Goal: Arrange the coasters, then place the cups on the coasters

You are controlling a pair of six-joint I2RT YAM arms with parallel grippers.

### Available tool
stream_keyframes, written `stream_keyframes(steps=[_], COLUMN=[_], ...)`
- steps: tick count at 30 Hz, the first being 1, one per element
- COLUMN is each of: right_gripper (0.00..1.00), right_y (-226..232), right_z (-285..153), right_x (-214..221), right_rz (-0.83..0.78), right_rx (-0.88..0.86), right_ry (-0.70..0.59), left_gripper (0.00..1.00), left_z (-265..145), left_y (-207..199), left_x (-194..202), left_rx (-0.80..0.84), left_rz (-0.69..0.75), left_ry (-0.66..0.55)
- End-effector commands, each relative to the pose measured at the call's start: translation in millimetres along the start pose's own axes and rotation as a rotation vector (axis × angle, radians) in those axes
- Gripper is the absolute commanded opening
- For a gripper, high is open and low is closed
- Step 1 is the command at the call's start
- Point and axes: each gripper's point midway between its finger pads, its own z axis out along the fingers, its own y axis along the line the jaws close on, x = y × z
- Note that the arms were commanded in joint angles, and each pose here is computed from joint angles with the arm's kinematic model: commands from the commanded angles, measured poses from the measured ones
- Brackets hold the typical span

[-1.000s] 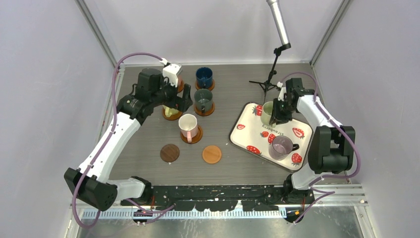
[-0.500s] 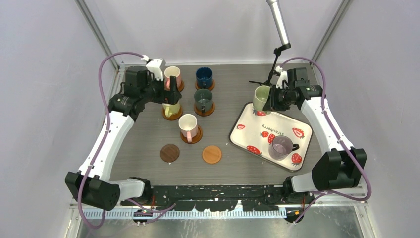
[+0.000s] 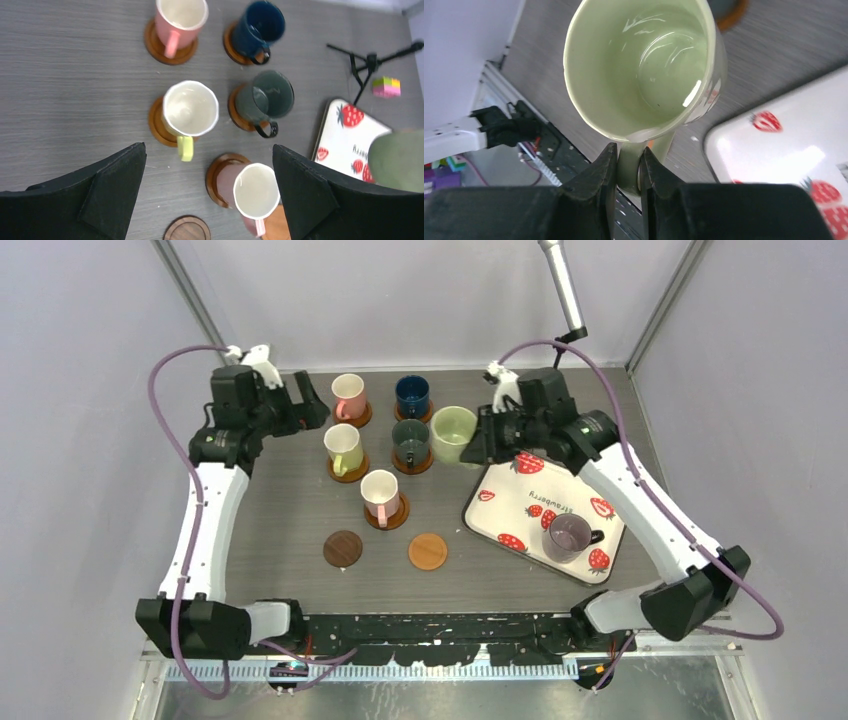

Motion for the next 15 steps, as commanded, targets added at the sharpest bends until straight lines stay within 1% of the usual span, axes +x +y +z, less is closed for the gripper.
stream_keyframes(steps=[1, 4, 7, 11, 15], right_gripper=[0.0, 0.0, 0.0, 0.0, 0.0], right_y=[75.6, 113.9, 160.1, 210.1, 232.2], right_z=[10.6, 30.6, 48.4, 71.5, 105.0], right_x=[-52.8, -49.5, -41.8, -30.1, -9.3], right_rz=[-0.067, -0.088, -0.142, -0.215, -0.227], right_rx=[-0.167, -0.243, -0.311, -0.356, -0.345], right_ry=[-0.15, -0.117, -0.094, -0.069, -0.034], left_gripper=[1.0, 1.0, 1.0, 1.0, 1.0], left_z=[-36.2, -51.1, -61.0, -63.5, -64.5], left_y=[21.8, 43.2, 60.9, 80.6, 97.1], left_x=[-56.8, -70.9, -76.5, -74.4, -73.6], left_rx=[-0.07, -0.138, -0.197, -0.242, -0.253], left_rz=[-0.101, -0.152, -0.19, -0.24, -0.3], left_ry=[-0.197, -0.269, -0.303, -0.288, -0.272])
